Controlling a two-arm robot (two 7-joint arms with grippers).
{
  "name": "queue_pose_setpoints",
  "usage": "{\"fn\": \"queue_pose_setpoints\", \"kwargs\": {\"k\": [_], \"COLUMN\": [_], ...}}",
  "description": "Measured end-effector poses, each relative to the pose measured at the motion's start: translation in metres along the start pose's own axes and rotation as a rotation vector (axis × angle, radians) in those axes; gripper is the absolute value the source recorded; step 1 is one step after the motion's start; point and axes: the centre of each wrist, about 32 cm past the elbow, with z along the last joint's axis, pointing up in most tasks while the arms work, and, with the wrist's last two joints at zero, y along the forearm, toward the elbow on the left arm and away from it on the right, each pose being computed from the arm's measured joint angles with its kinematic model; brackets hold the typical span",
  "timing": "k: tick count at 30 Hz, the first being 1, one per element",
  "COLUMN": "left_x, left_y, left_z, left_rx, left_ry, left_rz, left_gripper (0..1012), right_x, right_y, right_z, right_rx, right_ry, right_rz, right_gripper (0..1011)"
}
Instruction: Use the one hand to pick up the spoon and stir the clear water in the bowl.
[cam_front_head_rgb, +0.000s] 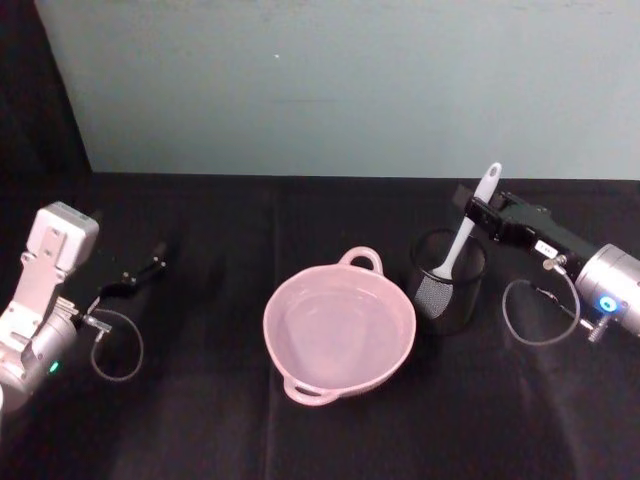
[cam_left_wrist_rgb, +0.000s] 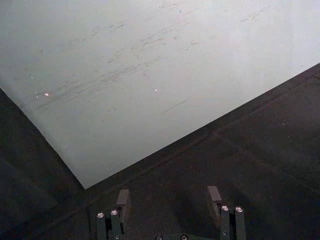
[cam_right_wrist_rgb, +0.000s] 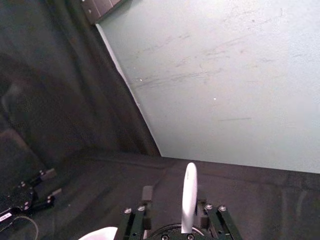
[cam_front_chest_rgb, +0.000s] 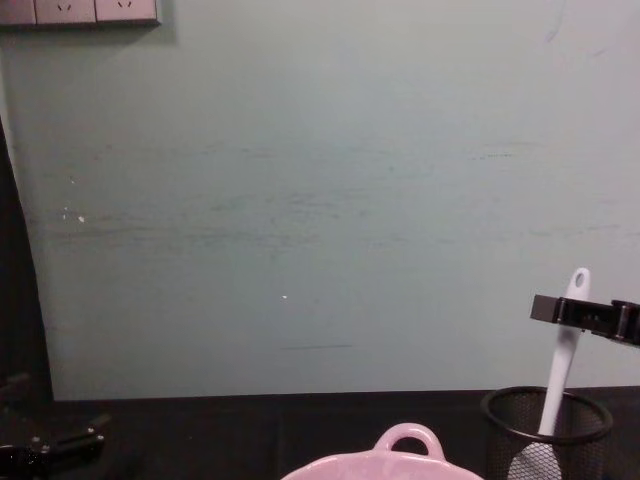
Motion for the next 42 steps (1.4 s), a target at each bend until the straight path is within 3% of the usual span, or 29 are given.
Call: {"fn": "queue_pose_setpoints", "kwargs": {"k": [4,7,8,18,28,35,41,42], "left_x": [0.0,0.0,0.0,0.0,0.0,0.0,0.0,0.0], "left_y": [0.0,0.0,0.0,0.0,0.0,0.0,0.0,0.0], "left_z": [0.0,0.0,0.0,0.0,0.0,0.0,0.0,0.0], "left_rx": [0.0,0.0,0.0,0.0,0.0,0.0,0.0,0.0], "left_ry": [0.0,0.0,0.0,0.0,0.0,0.0,0.0,0.0], "left_rz": [0.0,0.0,0.0,0.0,0.0,0.0,0.0,0.0], "left_gripper": [1005,1005,1005,1005,1005,1005,1005,1005], "right_x": [0.001,0.001,0.001,0.006,0.008,0.003,-0.004,-0.007], "right_y": [-0.001,-0.002,-0.002,-0.005,-0.015,-0.032,-0.05,-0.053], "right_z": [-0.001,-0.001,-0.002,-0.008,-0.008,0.0,0.009,0.012], "right_rx": [-0.003,0.0,0.002,0.006,-0.012,-0.016,-0.04,-0.056], "right_ry": [0.0,-0.001,0.0,0.008,-0.015,-0.045,-0.151,-0.196], "right_rz": [-0.01,-0.017,-0.021,-0.065,-0.094,-0.112,-0.187,-0.216], "right_gripper": [628,684,751,1002,1002,1002,1003,1003]}}
